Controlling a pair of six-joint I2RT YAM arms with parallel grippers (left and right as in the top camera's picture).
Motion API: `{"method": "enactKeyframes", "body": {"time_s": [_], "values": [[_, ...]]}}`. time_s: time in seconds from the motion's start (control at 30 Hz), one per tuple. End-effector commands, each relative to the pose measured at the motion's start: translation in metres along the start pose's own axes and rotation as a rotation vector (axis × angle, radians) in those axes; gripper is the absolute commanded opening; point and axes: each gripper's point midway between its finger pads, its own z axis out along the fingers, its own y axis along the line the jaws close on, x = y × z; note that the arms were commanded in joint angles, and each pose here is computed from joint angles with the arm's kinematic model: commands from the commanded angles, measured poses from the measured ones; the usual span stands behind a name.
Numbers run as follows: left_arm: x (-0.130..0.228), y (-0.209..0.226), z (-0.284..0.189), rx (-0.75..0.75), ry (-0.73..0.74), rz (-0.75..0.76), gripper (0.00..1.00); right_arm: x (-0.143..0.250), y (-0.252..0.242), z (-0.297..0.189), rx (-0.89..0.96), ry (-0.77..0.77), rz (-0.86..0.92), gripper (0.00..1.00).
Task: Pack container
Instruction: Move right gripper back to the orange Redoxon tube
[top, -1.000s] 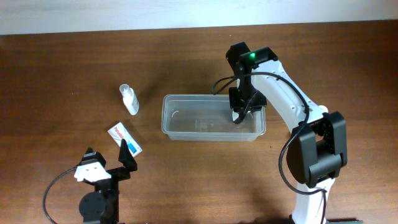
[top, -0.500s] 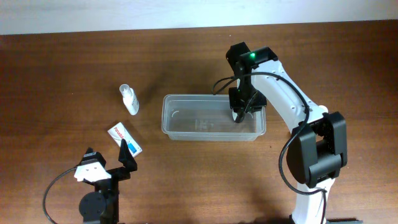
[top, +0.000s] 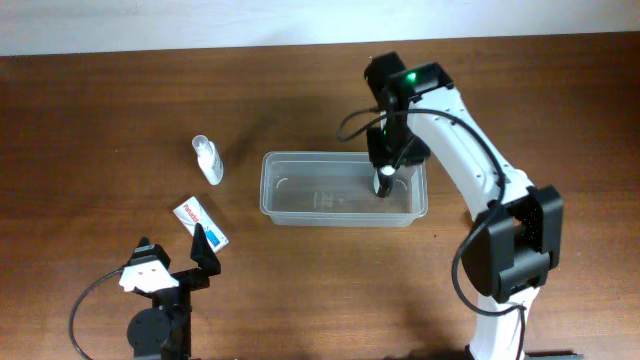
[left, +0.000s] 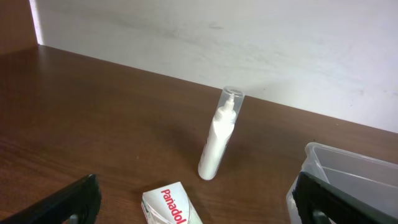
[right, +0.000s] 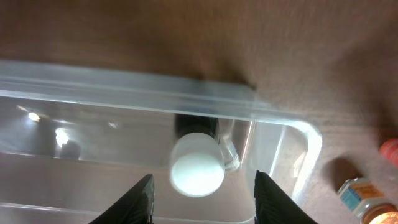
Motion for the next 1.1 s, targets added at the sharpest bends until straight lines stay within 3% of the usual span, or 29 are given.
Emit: {"method": "enactKeyframes", "body": {"time_s": [0.0, 0.4, 0.47, 0.5, 0.63, 0.87, 1.07], "values": [[0.003, -0.001, 0.0, 0.005, 0.007, 0.019, 1.0, -0.014, -0.009, -0.062, -0.034, -0.143, 0.01, 0.45], [0.003, -0.001, 0.0, 0.005, 0.007, 0.019, 1.0, 0.015, -0.151, -0.134, 0.063, -0.154, 0.292, 0.47], [0.003, -0.001, 0.0, 0.005, 0.007, 0.019, 1.0, 0.023, -0.176, -0.134, 0.075, -0.132, 0.335, 0.52], [0.003, -0.001, 0.0, 0.005, 0.007, 0.019, 0.99, 0.025, -0.186, -0.133, 0.073, -0.127, 0.347, 0.63], [0.003, -0.001, 0.0, 0.005, 0.007, 0.019, 0.99, 0.032, -0.228, -0.13, 0.09, -0.119, 0.409, 0.79], [0.003, -0.001, 0.0, 0.005, 0.007, 0.019, 0.99, 0.044, -0.258, -0.123, 0.073, -0.089, 0.431, 0.83], [0.003, -0.001, 0.0, 0.005, 0.007, 0.019, 0.99, 0.046, -0.251, -0.11, -0.023, -0.061, 0.404, 0.83]]}}
